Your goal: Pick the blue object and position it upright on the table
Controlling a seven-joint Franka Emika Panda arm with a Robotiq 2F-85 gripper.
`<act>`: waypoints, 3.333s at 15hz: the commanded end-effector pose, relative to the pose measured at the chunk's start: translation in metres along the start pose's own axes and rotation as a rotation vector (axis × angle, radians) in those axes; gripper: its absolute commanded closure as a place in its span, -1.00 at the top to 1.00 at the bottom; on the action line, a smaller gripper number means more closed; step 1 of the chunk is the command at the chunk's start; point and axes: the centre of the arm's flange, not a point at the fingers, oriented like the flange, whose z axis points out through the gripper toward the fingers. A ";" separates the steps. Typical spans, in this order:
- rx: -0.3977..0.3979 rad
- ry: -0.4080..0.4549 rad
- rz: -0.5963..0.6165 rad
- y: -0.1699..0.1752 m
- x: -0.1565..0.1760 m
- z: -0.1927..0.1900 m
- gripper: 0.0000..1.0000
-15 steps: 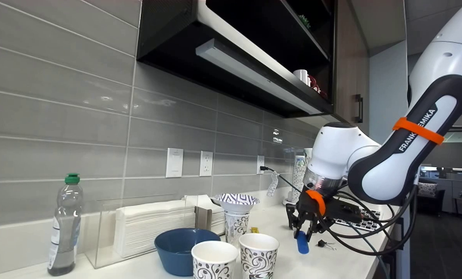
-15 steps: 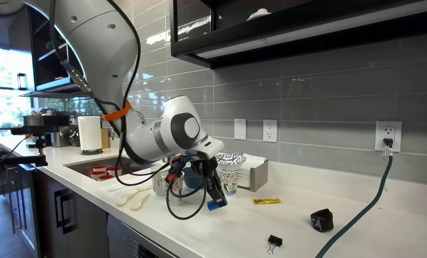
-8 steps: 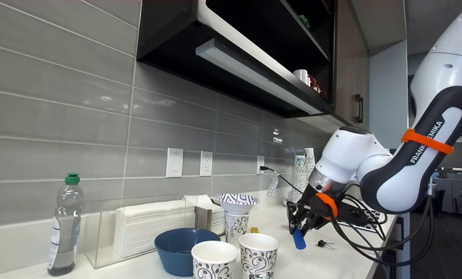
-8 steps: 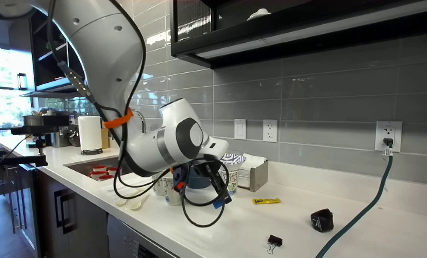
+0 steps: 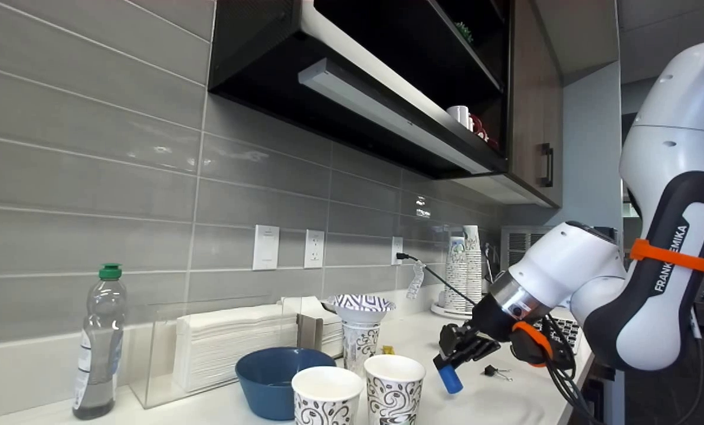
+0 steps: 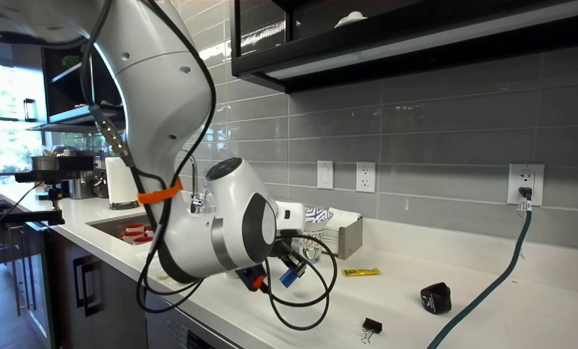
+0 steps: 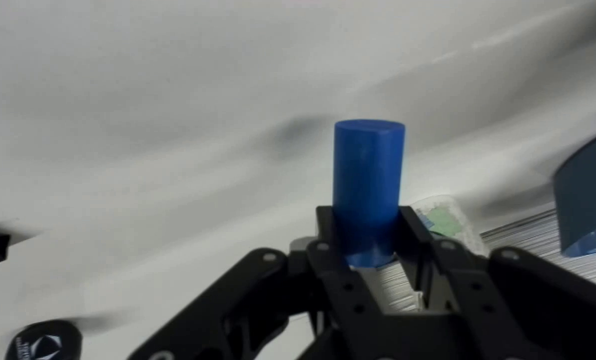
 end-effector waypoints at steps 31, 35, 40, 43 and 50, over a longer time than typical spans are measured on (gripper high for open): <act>0.347 0.292 -0.365 -0.003 -0.013 0.037 -0.83; 0.298 0.338 -0.356 -0.014 -0.007 0.052 -0.83; 0.271 0.367 -0.370 -0.022 -0.001 0.067 -0.83; 0.272 0.370 -0.373 -0.023 -0.001 0.075 -0.83; 0.263 0.387 -0.386 -0.025 0.004 0.089 -0.83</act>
